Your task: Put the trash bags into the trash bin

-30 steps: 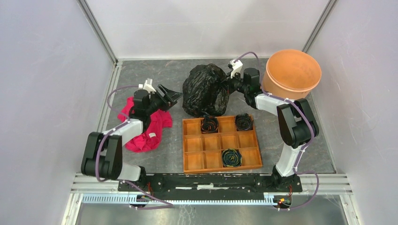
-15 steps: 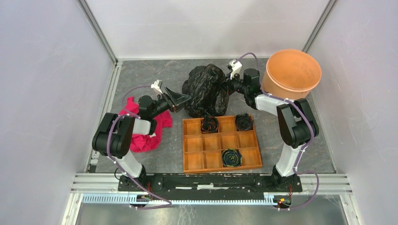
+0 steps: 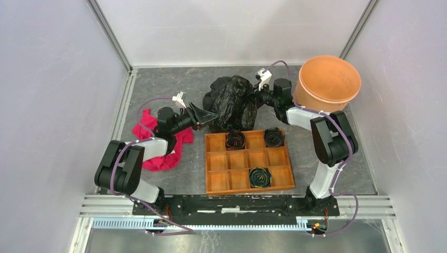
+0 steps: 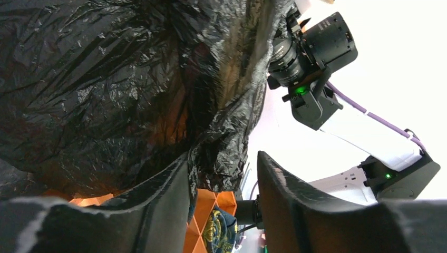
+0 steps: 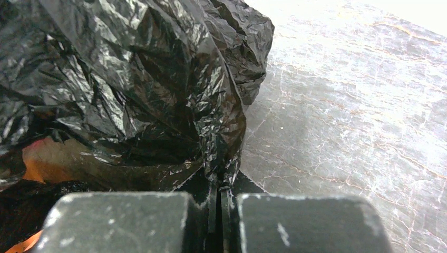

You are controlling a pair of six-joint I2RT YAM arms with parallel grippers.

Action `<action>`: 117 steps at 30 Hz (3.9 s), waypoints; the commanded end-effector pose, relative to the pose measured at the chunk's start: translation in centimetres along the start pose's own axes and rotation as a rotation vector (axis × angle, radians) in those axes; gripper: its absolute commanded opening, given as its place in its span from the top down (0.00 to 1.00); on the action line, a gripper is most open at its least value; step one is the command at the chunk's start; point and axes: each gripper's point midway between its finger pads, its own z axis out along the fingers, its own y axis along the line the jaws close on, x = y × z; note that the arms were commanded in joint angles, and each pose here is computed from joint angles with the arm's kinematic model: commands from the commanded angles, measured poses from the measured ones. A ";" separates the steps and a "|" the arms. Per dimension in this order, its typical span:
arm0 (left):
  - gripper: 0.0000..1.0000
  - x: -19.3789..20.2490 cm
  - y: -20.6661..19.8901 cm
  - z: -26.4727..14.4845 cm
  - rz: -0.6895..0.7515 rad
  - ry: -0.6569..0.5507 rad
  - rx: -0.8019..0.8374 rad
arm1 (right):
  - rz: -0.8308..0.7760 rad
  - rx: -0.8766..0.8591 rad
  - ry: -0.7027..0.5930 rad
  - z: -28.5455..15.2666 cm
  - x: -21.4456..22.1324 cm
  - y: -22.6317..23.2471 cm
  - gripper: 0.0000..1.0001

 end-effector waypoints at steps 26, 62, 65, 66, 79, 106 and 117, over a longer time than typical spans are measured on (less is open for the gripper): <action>0.98 -17.6 -31.6 -7.6 0.743 -0.607 -0.123 | -0.401 0.083 -0.699 -20.5 -34.2 12.3 0.99; 0.98 -15.7 -0.8 0.3 0.172 -0.104 -0.686 | 0.127 0.089 0.377 2.4 -7.0 -0.1 1.00; 0.98 -13.6 3.7 -1.5 0.179 -0.059 -0.796 | 0.085 -0.009 0.531 1.4 -0.2 3.0 0.99; 0.98 -13.0 4.4 -2.3 0.184 -0.053 -0.813 | 0.050 -0.046 0.529 0.7 0.3 4.5 0.99; 0.98 -16.3 -13.6 -6.5 0.415 -0.330 -0.484 | -0.154 -0.087 0.078 -6.6 -16.8 10.8 0.99; 0.98 -13.3 -8.3 -8.9 0.375 -0.303 -0.624 | 0.473 -0.329 0.161 -3.0 -5.1 9.4 0.76; 0.98 -11.3 -6.9 -9.0 0.274 -0.325 -0.587 | 0.503 -0.231 0.018 -5.6 -7.0 7.2 0.49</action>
